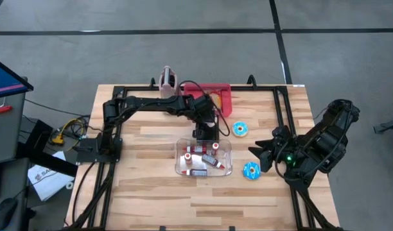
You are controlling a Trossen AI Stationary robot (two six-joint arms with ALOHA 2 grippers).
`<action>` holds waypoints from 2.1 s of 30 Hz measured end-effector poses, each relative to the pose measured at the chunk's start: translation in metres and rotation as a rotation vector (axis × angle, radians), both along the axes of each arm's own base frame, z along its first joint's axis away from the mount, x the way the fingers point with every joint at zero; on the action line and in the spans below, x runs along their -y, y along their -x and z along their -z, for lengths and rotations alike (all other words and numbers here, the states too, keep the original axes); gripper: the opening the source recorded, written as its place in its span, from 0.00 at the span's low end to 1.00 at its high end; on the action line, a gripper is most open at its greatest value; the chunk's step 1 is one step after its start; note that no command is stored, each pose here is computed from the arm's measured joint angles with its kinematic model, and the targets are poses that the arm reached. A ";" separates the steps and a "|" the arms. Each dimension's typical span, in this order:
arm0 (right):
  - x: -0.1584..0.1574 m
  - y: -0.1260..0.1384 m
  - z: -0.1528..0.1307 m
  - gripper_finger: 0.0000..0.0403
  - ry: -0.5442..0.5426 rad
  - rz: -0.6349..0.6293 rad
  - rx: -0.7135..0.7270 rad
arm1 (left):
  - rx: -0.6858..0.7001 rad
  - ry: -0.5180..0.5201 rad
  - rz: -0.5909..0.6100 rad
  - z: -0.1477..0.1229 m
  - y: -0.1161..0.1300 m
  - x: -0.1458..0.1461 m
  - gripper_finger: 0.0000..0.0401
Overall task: Pick & Place Food Item
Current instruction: Put the pink donut into the black bin
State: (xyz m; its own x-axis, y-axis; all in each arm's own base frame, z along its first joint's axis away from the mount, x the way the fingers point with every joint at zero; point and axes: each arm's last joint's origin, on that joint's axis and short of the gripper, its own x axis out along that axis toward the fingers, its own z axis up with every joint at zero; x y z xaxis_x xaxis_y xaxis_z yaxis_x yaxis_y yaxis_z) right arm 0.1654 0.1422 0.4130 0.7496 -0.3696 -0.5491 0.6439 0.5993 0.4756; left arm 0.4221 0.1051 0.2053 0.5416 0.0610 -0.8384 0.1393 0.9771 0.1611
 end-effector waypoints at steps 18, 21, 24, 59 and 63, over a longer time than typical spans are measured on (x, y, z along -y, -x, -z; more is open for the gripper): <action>0.002 0.001 0.001 0.53 0.020 0.002 -0.015 | 0.013 0.004 -0.005 0.011 0.001 0.000 0.30; 0.002 0.002 0.001 0.53 0.024 0.001 -0.019 | 0.004 0.009 -0.008 0.018 0.000 0.000 0.30; 0.002 0.002 0.001 0.53 0.025 0.001 -0.020 | 0.018 0.006 -0.008 0.022 -0.004 -0.001 0.30; 0.002 0.002 0.001 0.53 0.016 0.002 -0.023 | -0.047 0.058 0.011 0.035 -0.001 -0.002 0.44; 0.002 0.002 0.001 0.53 0.015 0.001 -0.023 | -0.052 0.049 0.007 0.036 -0.001 -0.002 0.44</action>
State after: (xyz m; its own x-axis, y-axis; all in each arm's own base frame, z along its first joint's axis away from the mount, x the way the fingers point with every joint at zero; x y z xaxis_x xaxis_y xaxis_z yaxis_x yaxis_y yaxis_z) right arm 0.1635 0.1406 0.4118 0.7365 -0.3790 -0.5602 0.6552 0.6053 0.4519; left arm 0.4231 0.1068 0.1697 0.4971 0.0154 -0.8676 0.1526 0.9827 0.1050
